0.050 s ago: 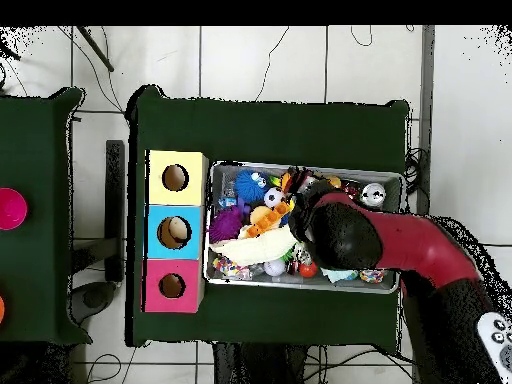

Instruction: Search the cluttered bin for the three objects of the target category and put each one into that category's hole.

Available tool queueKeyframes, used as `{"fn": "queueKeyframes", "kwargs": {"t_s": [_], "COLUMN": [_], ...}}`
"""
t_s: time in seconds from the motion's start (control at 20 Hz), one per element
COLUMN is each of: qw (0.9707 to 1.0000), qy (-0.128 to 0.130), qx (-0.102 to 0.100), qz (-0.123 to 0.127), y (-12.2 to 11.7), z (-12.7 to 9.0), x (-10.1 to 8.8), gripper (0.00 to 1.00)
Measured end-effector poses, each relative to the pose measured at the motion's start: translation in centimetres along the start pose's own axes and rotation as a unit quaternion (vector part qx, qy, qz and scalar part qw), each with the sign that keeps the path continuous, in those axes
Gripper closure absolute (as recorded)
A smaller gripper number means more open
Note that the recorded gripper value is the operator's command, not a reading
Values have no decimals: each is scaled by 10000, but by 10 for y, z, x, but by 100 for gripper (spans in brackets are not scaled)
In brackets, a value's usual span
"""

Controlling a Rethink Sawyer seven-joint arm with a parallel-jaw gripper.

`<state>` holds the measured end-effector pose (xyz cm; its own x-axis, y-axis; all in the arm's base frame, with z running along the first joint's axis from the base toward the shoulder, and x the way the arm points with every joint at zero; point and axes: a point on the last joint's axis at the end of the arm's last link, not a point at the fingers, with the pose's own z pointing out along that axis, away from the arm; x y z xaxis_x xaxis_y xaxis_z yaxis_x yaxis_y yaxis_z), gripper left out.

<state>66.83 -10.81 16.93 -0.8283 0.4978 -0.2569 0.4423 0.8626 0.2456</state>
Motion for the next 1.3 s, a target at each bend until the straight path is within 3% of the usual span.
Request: {"fn": "queueKeyframes", "kwargs": {"t_s": [0.15, 0.3, 0.4, 0.65, 0.9, 1.3], "qw": [9985, 9966, 9938, 9898, 9875, 9857], "qy": [447, 618, 700, 605, 465, 333], "qx": [-53, -118, -243, -476, -654, -585], "qz": [-299, -525, -832, -1197, -1355, -1542], "y": [1, 4, 10, 21, 26, 9], "z": [3, 6, 11, 22, 33, 45], "x": [-11, -19, -29, -48, -67, -93], "gripper": [0, 0, 0, 0, 0, 0]}}
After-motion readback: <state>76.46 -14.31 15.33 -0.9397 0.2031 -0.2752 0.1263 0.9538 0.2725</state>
